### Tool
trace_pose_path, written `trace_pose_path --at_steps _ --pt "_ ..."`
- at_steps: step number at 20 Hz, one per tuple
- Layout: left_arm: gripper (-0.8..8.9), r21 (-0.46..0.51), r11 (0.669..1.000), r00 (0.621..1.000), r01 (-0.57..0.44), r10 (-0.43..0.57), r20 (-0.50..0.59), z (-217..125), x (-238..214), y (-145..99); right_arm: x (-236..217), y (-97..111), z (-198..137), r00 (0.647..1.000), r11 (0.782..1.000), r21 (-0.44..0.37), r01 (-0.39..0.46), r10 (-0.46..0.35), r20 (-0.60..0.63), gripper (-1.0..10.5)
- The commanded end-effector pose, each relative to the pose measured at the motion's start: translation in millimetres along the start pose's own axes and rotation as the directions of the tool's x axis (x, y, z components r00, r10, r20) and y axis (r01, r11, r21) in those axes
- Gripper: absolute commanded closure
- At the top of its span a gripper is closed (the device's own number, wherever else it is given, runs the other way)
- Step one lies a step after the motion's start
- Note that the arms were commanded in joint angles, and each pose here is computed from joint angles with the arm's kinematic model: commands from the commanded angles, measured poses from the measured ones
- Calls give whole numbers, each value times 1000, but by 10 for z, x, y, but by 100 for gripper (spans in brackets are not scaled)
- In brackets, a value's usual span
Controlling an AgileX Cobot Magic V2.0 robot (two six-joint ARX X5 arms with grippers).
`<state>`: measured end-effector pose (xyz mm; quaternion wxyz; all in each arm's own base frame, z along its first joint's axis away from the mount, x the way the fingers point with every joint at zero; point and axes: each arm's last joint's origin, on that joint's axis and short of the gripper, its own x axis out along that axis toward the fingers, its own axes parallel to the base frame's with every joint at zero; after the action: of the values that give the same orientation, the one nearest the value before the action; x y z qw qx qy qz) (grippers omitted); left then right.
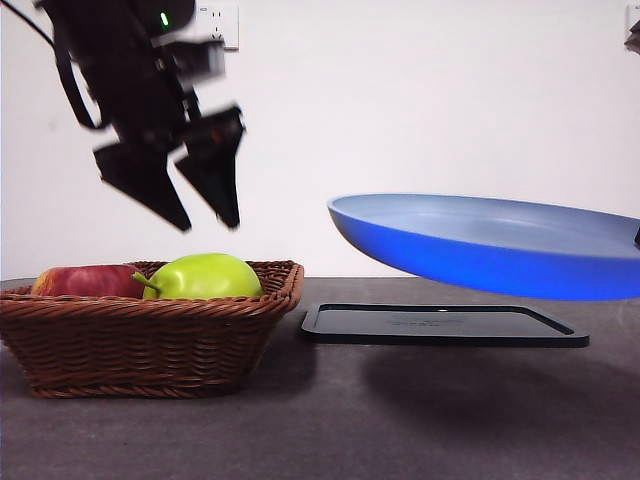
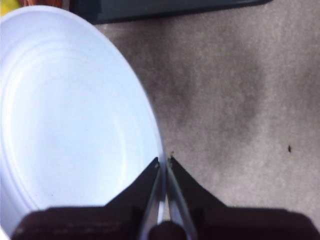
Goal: Take the lemon from the basket,put the lemon in the plate,hand out the plate
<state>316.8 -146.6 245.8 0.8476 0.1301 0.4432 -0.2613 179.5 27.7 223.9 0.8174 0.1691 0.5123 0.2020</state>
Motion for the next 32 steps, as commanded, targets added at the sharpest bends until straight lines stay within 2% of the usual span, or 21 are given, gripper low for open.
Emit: trace_pose_path --at_steps 1,8,11,12,14,15,17,19,20,21,22,24,26,29,32 --pt "435 37 999 1000 -7 8 -22 27 198 -18 -18 19 41 1000 1000 -23 -11 11 12 943" --pt "435 41 999 990 9 -3 -138 -111 656 10 -18 19 41 1000 1000 -26 -10 11 13 943" --pt "439 53 999 990 8 -1 -144 -119 670 12 -18 19 41 1000 1000 -26 -10 11 13 943" --pt "456 53 999 989 7 0 -147 -122 669 12 -18 19 42 1000 1000 -26 -10 11 13 943" --pt "587 52 999 987 10 -2 -159 -129 662 10 -18 19 42 1000 1000 -26 -10 11 13 943" --pt "608 51 999 986 11 -3 -164 -130 636 11 -18 19 42 1000 1000 -26 -10 11 13 943" --pt "610 56 998 993 4 3 -121 -71 459 1 -17 18 42 1000 1000 -26 -10 10 13 943" --pt "610 65 998 1000 -10 12 -28 25 105 -25 -17 18 42 1000 1000 -25 -10 10 13 943" --pt "610 70 998 999 -3 1 35 68 -154 -54 -17 18 43 1000 1000 -1 -10 10 13 944" --pt "610 70 997 994 44 -51 93 87 -390 -106 -13 16 44 1000 1000 26 -10 10 12 944" --pt "610 67 987 974 147 -156 163 108 -632 -216 -10 15 44 1000 1000 28 -10 9 10 944" --pt "610 119 933 900 340 -359 245 135 -936 -520 -5 15 45 1000 1000 29 -10 10 8 944" --pt "610 216 881 853 421 -465 237 147 -984 -971 -2 15 45 1000 1000 29 -10 10 6 944" --pt "609 339 860 859 381 -465 215 99 -907 -1563 -2 13 38 1000 999 32 -9 9 0 944" --pt "609 415 864 888 284 -400 226 53 -766 -1900 -2 11 25 1000 999 39 -6 7 -13 943"
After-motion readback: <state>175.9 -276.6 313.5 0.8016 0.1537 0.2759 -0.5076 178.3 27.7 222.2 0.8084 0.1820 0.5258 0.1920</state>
